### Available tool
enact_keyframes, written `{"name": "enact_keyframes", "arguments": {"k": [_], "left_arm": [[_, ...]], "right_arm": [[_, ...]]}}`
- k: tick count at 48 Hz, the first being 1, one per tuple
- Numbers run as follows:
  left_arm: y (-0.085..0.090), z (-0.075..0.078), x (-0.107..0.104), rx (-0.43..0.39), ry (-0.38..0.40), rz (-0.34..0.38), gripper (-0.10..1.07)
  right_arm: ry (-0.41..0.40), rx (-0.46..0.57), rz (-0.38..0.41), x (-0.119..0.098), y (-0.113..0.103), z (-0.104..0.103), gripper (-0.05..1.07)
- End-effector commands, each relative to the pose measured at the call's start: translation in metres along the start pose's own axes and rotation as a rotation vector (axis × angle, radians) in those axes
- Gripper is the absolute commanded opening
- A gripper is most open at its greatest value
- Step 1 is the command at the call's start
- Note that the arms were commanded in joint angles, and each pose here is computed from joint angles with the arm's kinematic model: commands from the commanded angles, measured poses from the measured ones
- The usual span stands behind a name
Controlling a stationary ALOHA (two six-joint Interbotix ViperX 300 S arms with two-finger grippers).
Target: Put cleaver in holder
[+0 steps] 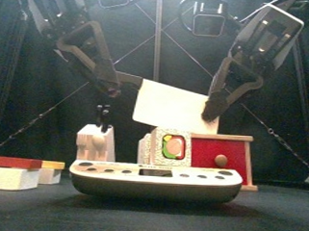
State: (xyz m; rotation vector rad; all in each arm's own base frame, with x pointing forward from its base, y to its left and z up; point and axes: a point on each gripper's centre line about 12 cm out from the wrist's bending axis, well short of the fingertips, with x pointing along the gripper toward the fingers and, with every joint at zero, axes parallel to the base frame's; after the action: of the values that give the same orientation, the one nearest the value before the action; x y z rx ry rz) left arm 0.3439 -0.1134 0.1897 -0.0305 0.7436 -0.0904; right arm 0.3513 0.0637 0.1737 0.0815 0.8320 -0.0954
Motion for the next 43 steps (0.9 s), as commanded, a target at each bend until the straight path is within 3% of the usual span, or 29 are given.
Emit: {"name": "enact_keyframes", "arguments": {"k": [1,17,35,43], "left_arm": [[-0.010,0.015,-0.010,0.010,-0.051,-0.031,0.42],[-0.007,0.036,-0.046,-0.032,-0.147,-0.050,0.42],[0.007,0.037,-0.087,-0.135,-0.168,-0.011,0.42],[0.017,0.035,-0.108,-0.176,-0.173,0.028,0.42]], "right_arm": [[-0.037,0.022,-0.014,-0.009,-0.008,0.012,0.19],[-0.082,-0.009,-0.007,-0.016,-0.008,0.021,0.23],[-0.085,-0.003,-0.003,-0.015,-0.011,0.020,0.68],[-0.087,-0.006,-0.005,-0.017,-0.013,0.018,0.73]]}}
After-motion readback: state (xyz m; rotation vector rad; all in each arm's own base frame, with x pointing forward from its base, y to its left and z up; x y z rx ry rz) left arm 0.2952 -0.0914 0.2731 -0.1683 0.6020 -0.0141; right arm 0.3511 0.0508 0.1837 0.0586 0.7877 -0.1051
